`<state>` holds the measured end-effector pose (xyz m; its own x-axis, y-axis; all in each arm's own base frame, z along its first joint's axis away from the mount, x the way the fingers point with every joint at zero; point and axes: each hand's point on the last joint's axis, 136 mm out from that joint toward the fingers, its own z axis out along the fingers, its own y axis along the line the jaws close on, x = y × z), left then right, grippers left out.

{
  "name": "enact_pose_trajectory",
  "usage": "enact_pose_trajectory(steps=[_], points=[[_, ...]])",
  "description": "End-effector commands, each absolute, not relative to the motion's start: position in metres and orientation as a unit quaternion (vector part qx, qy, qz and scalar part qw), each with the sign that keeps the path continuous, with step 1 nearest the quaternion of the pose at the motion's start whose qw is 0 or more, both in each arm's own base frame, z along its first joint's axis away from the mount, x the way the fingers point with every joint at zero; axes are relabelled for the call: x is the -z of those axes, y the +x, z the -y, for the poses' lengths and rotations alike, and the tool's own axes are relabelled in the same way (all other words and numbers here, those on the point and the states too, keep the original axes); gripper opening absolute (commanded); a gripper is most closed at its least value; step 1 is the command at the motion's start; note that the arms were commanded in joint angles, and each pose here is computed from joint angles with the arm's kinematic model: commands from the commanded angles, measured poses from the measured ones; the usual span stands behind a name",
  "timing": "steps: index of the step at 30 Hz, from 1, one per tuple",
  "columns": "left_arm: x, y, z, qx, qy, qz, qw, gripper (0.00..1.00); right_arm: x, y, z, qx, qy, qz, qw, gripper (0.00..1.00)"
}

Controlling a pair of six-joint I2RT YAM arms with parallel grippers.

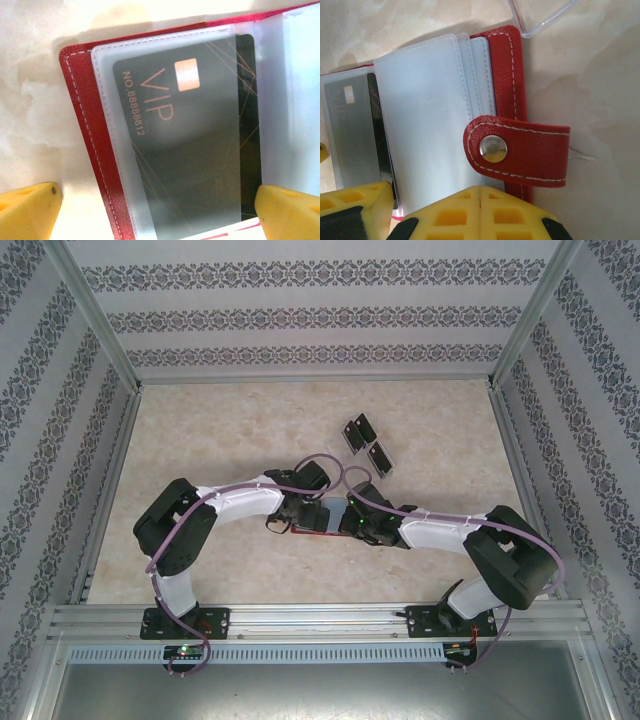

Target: Put the credit cards into the card holder

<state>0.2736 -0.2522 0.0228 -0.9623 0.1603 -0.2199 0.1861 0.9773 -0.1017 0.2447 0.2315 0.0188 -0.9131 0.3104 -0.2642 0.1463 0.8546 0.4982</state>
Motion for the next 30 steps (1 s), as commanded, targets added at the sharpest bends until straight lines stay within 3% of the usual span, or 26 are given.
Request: enact_pose_trajectory(steps=[1, 30], points=[[-0.034, 0.276, 0.268, 0.080, 0.090, -0.985, 0.124, 1.00, -0.002, 0.238, -0.217, -0.210, 0.134, -0.956, 0.155, 0.00], [-0.019, 0.274, 0.221, 0.003, 0.071, -0.991, 0.116, 1.00, -0.003, 0.237, -0.214, -0.205, 0.135, -0.956, 0.158, 0.00]])
